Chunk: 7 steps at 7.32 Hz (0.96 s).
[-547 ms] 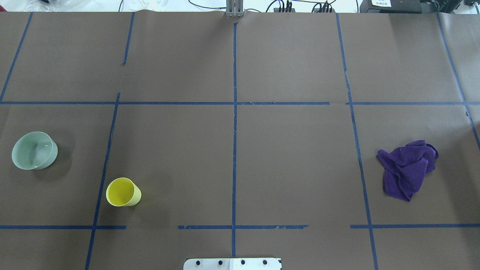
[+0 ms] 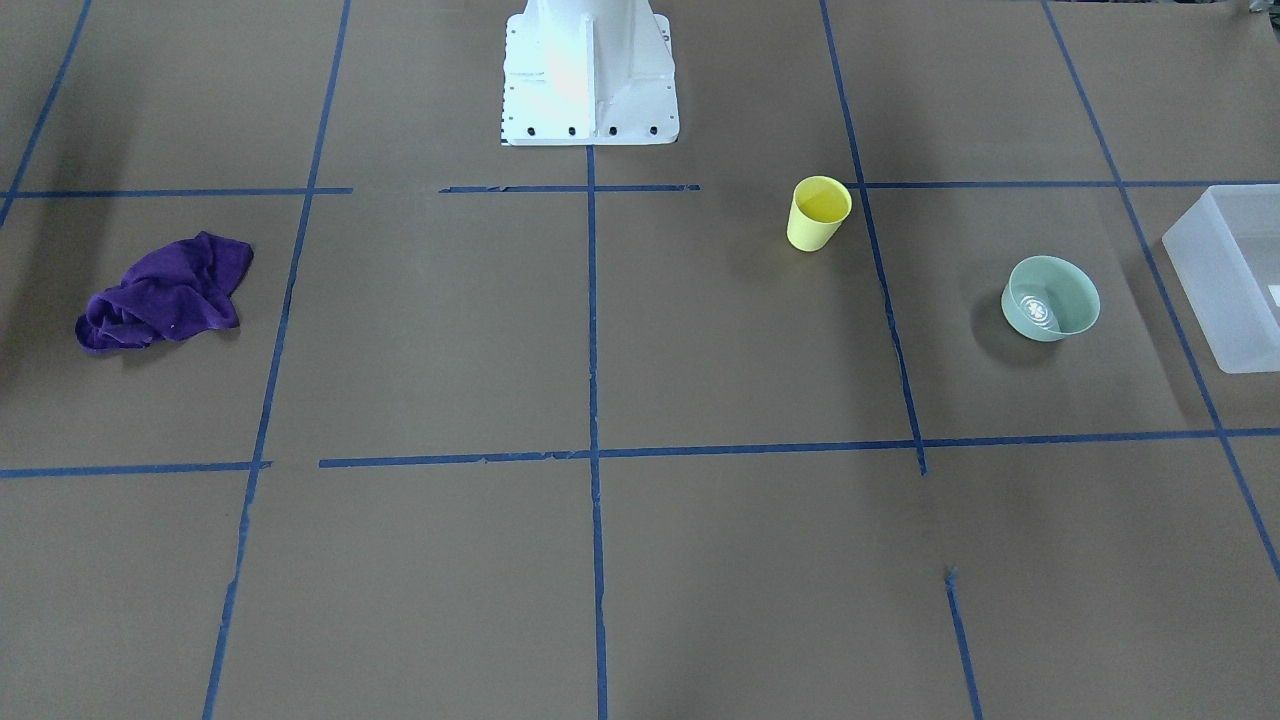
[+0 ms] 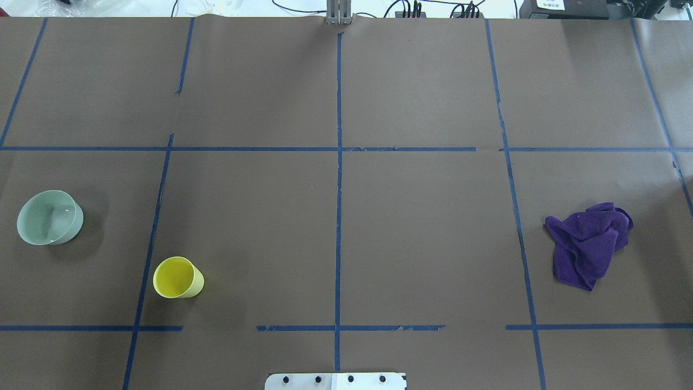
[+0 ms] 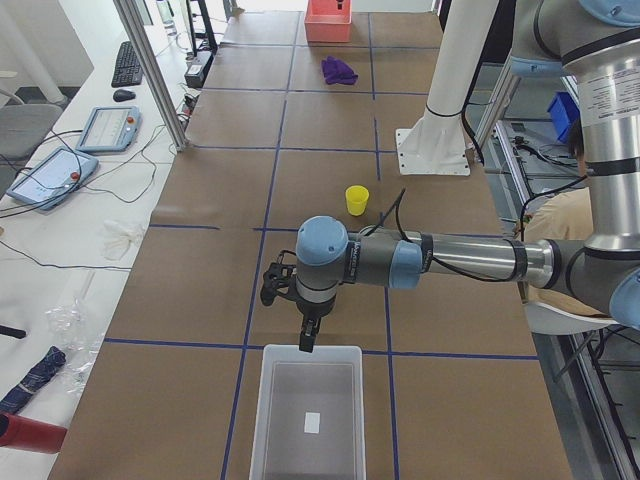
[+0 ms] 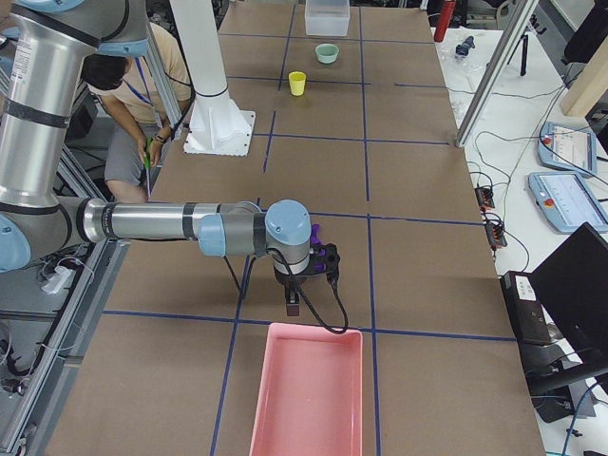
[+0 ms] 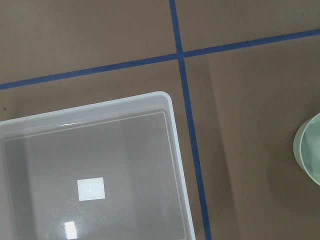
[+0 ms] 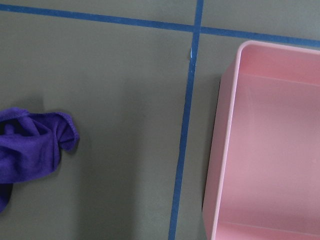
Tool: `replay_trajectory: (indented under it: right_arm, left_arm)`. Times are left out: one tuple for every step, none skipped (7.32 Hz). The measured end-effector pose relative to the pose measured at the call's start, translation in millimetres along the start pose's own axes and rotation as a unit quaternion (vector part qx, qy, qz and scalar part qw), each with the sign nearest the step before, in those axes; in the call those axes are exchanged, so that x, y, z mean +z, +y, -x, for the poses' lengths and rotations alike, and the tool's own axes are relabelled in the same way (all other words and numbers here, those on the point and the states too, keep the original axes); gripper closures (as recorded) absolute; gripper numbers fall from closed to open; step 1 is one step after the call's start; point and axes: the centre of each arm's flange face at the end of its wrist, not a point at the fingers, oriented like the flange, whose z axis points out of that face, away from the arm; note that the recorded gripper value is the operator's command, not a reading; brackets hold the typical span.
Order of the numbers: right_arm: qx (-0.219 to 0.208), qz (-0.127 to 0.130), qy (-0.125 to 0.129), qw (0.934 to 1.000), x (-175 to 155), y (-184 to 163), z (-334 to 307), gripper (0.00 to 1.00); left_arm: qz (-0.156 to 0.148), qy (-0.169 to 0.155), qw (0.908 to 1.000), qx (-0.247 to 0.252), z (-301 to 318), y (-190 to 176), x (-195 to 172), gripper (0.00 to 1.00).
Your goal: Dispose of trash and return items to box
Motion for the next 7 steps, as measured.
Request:
replay_trajectory:
  right_arm:
    - [-0.020,-0.016,-0.016,0.9995,-2.9,-5.0,9.6,0.00]
    - [-0.047,-0.038,-0.041,0.9973,-7.2,-10.8,22.7,0.00]
    - [-0.076,-0.061,-0.055,0.9937,-12.8,-15.5,32.8,0.00]
    - [-0.098,-0.082,-0.061,0.9899,-18.5,-19.6,39.9,0.00]
    - [-0.114,-0.099,-0.062,0.9866,-24.4,-26.2,46.0,0.00]
    - [-0.114,-0.112,-0.065,0.9851,-29.3,-37.2,51.0,0.00]
    - [-0.096,-0.118,-0.069,0.9859,-31.8,-47.6,54.0,0.00]
  left_arm:
    - [-0.024,0.000,0.9991,0.034,-12.7,-11.0,-3.5,0.00]
    - [-0.055,0.002,0.9949,0.085,-32.3,-23.9,-2.4,0.00]
    - [-0.093,0.008,0.9845,0.148,-54.0,-34.7,2.5,0.00]
    - [-0.142,0.014,0.9673,0.210,-70.3,-45.8,8.5,0.00]
    - [-0.195,0.018,0.9473,0.253,-79.3,-56.9,10.3,0.00]
    - [-0.237,0.027,0.9345,0.264,-86.2,-64.5,8.3,0.00]
    - [-0.262,0.049,0.9353,0.233,-98.9,-75.5,3.5,0.00]
